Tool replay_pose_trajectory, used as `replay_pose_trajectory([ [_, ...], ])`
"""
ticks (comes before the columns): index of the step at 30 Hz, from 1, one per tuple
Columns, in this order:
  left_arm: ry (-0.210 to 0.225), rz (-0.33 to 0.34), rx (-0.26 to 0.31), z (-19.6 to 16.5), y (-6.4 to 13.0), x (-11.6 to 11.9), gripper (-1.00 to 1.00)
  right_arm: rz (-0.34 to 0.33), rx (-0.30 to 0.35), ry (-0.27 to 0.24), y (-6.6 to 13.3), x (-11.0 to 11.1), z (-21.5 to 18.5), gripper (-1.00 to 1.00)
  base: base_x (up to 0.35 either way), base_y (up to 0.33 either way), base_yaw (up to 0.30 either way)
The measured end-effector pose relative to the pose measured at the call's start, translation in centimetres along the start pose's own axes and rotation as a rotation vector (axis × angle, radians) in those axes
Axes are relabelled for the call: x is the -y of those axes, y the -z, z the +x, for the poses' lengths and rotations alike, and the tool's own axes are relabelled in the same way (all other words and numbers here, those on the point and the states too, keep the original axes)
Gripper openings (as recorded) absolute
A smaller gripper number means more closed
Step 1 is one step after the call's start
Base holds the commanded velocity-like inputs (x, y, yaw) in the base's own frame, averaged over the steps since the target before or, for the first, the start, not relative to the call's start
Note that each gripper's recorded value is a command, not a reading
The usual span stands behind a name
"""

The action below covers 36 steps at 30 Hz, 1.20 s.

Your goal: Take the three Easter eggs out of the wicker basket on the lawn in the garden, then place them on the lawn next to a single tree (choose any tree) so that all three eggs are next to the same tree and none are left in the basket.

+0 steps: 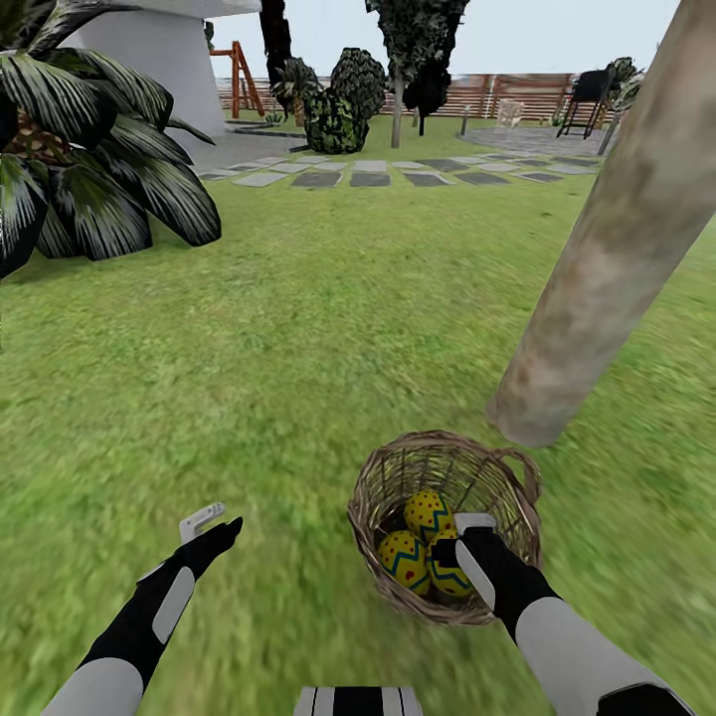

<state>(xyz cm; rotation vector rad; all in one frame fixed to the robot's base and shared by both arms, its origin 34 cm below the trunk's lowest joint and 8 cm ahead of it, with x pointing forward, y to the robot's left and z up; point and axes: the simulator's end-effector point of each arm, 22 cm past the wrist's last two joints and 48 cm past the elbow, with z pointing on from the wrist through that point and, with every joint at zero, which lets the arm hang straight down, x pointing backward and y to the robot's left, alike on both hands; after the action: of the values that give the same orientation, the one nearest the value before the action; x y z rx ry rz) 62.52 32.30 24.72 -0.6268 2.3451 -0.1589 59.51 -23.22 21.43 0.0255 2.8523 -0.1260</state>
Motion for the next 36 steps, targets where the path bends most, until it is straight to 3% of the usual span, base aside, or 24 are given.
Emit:
replay_pose_trajectory([
  [14, 0.003, 0.027, 0.049, -2.8, 1.6, 1.4, 1.00, 0.003, 0.037, -0.004, 2.3, 0.4, -1.6, -1.00, 0.000, 0.000, 0.000],
  [17, 0.004, 0.034, 0.060, -3.4, 1.9, 1.8, 1.00, 0.005, 0.010, 0.006, 2.8, 0.5, -1.3, -1.00, 0.000, 0.000, 0.000],
  [21, 0.006, 0.040, 0.074, -4.2, 2.4, 2.1, 1.00, 0.003, 0.026, 0.007, 3.6, 0.5, -2.0, -1.00, 0.000, 0.000, 0.000],
  [27, 0.006, 0.051, 0.095, -5.4, 3.2, 2.6, 1.00, 0.002, 0.060, 0.004, 5.0, 0.6, -3.5, -1.00, 0.000, 0.000, 0.000],
  [31, 0.007, 0.059, 0.109, -6.1, 3.7, 3.0, 1.00, -0.004, 0.032, 0.014, 5.9, 0.5, -3.3, -1.00, 0.000, 0.000, 0.000],
  [36, 0.008, 0.068, 0.127, -7.1, 4.4, 3.5, 1.00, -0.022, 0.060, 0.017, 7.6, 0.0, -4.9, -1.00, 0.000, 0.000, 0.000],
])
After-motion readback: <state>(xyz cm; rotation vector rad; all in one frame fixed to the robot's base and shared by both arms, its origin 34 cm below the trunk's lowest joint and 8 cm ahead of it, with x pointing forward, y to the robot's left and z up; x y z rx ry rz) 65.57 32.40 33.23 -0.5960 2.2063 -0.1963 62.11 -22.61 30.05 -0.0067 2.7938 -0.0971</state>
